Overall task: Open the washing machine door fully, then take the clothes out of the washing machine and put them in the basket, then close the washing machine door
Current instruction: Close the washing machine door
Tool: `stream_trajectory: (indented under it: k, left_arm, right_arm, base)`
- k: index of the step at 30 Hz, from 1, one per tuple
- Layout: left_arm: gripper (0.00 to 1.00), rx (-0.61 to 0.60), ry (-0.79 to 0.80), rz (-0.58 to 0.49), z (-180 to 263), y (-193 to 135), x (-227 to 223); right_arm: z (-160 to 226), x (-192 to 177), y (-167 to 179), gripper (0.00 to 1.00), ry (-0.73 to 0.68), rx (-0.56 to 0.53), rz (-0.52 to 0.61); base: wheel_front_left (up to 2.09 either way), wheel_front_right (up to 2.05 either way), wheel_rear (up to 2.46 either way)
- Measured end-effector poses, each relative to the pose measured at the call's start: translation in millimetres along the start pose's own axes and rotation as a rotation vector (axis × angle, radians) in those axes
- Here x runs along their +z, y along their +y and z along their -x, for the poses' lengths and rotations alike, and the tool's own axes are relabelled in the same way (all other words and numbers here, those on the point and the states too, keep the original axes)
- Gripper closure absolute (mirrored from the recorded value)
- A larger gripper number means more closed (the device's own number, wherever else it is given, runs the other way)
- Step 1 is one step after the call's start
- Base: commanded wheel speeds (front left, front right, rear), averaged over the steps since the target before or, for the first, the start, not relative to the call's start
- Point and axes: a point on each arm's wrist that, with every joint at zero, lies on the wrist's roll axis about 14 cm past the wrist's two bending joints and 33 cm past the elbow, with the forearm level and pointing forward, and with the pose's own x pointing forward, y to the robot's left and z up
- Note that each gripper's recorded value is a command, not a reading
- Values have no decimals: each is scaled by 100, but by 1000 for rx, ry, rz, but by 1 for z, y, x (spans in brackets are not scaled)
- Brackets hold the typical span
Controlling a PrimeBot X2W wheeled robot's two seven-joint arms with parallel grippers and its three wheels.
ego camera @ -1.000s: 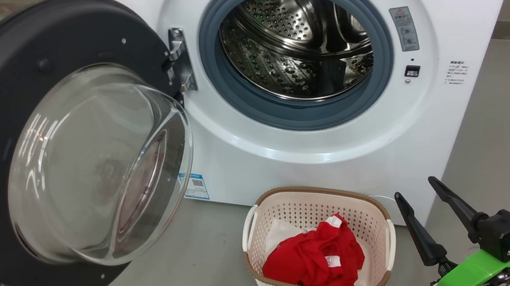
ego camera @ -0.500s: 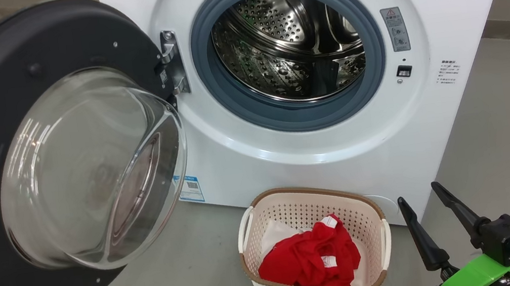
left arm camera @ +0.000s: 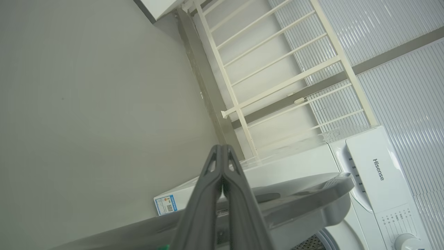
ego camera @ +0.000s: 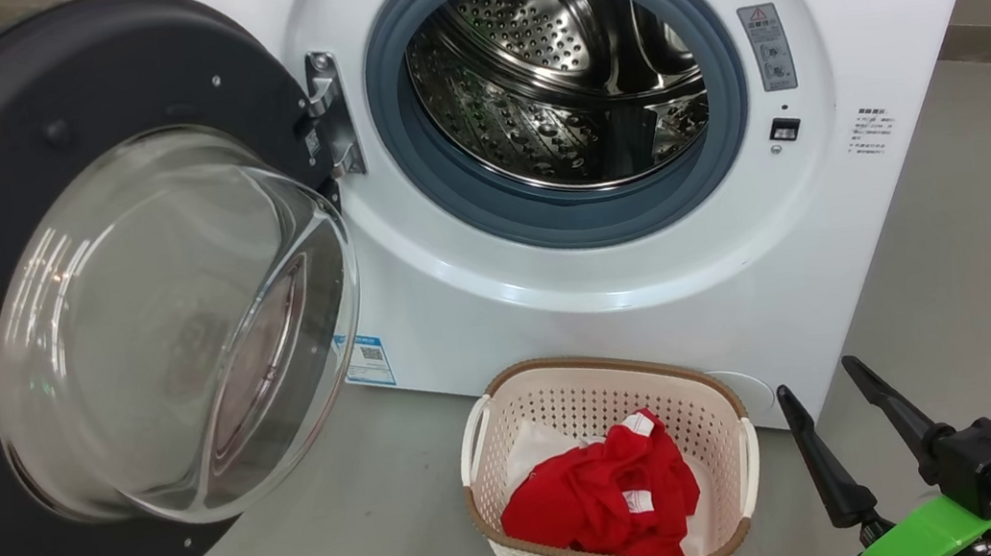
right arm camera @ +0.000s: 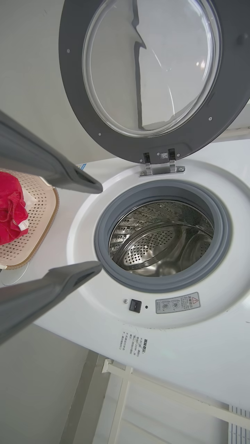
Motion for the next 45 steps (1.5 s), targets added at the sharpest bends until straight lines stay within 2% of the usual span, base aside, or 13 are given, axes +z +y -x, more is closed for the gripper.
stream_trajectory:
  k: [7,12,34,45]
  left_arm:
    - [100,-22,116,-41,-1,-3,-18]
    - [100,-13,189,-55,1,7,-34]
    - [100,-184,292,-72,38,-7,-76]
    - [100,-302,349,16,64,-33,-101]
  right_arm:
    - [0,-2,-4,0,6,-5,19]
    - [-1,-4,-4,0,11,-4,15]
    - [-5,-6,-3,0,14,1,11]
    - [-2,-7,-3,0,19,-4,16]
  base:
    - [0,0,0]
    - [0,0,0]
    - [0,0,0]
    - [0,0,0]
